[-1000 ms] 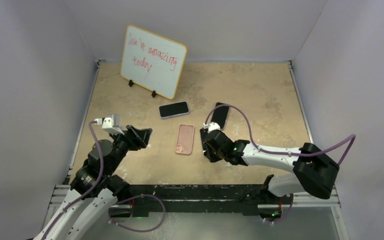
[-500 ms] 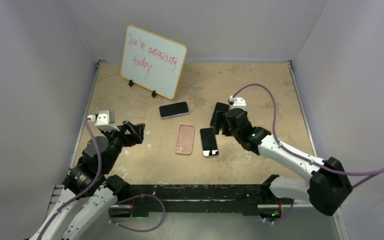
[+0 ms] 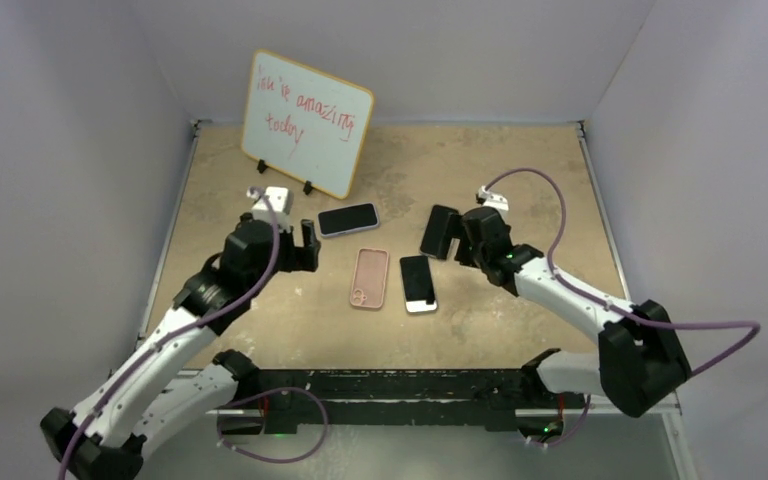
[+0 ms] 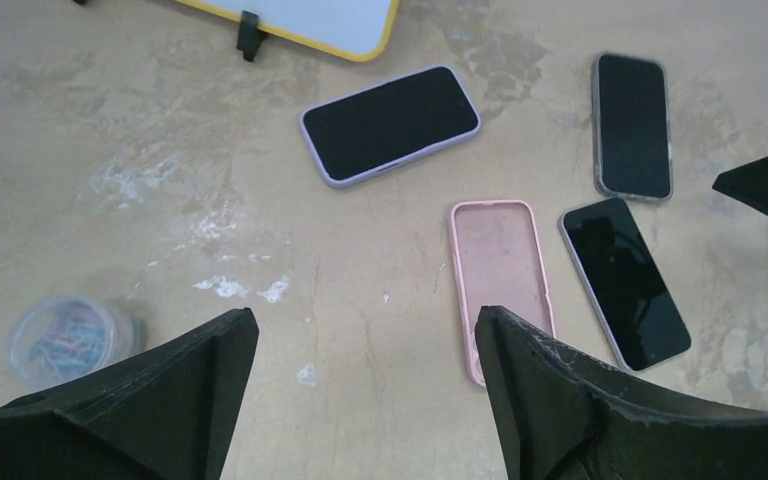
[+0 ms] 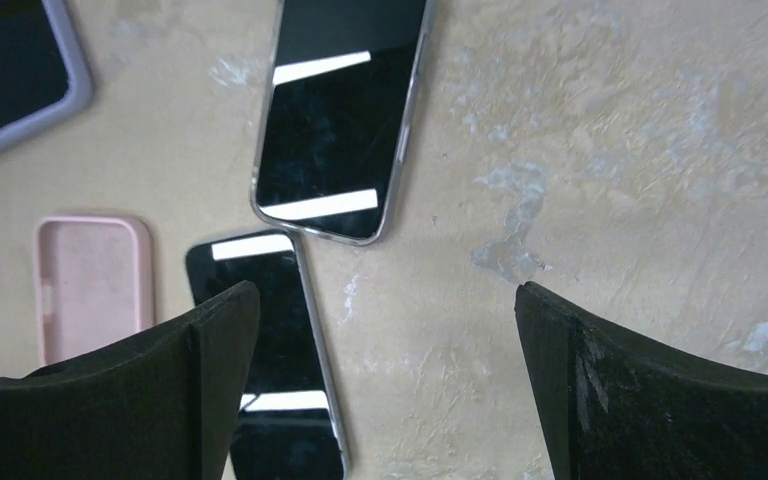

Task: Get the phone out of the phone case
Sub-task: Move the phone case to the center of the board.

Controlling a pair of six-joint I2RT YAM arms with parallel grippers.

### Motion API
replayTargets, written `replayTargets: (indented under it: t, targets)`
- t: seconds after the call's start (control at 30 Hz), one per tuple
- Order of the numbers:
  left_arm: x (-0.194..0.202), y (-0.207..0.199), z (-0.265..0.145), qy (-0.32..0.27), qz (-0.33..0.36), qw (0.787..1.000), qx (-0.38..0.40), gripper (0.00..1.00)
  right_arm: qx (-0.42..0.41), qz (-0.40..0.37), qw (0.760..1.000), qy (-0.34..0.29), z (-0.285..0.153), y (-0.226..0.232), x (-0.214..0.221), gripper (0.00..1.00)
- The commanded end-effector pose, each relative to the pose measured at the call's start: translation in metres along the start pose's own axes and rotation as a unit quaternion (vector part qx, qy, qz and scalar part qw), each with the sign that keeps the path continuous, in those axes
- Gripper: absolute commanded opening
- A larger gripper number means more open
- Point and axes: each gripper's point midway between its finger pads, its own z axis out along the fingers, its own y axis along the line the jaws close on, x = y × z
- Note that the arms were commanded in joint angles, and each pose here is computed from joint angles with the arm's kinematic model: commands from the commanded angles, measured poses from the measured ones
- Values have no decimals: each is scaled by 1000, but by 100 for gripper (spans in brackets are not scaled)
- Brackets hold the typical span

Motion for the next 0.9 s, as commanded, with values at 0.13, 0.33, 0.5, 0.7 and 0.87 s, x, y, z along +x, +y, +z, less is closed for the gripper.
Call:
replayTargets:
  t: [0.13,0.33,0.5,0.7,0.87]
  targets:
    - [-13,-25,59,63,49,996,45,88,25,-51,998,41,19,6,14,99]
    - [-5,-7,103,119,3,991,64,90,10,-116,993,30,19,60,24,99]
    - [6,9,111,135,-11,989,53,92,24,-180,983,41,23,105,50,99]
    - [11,22,104,130,5,991,25,93,60,-243,967,56,31,127,83,99]
    - [15,21,106,139,6,990,27,94,77,-279,954,75,35,122,99,99]
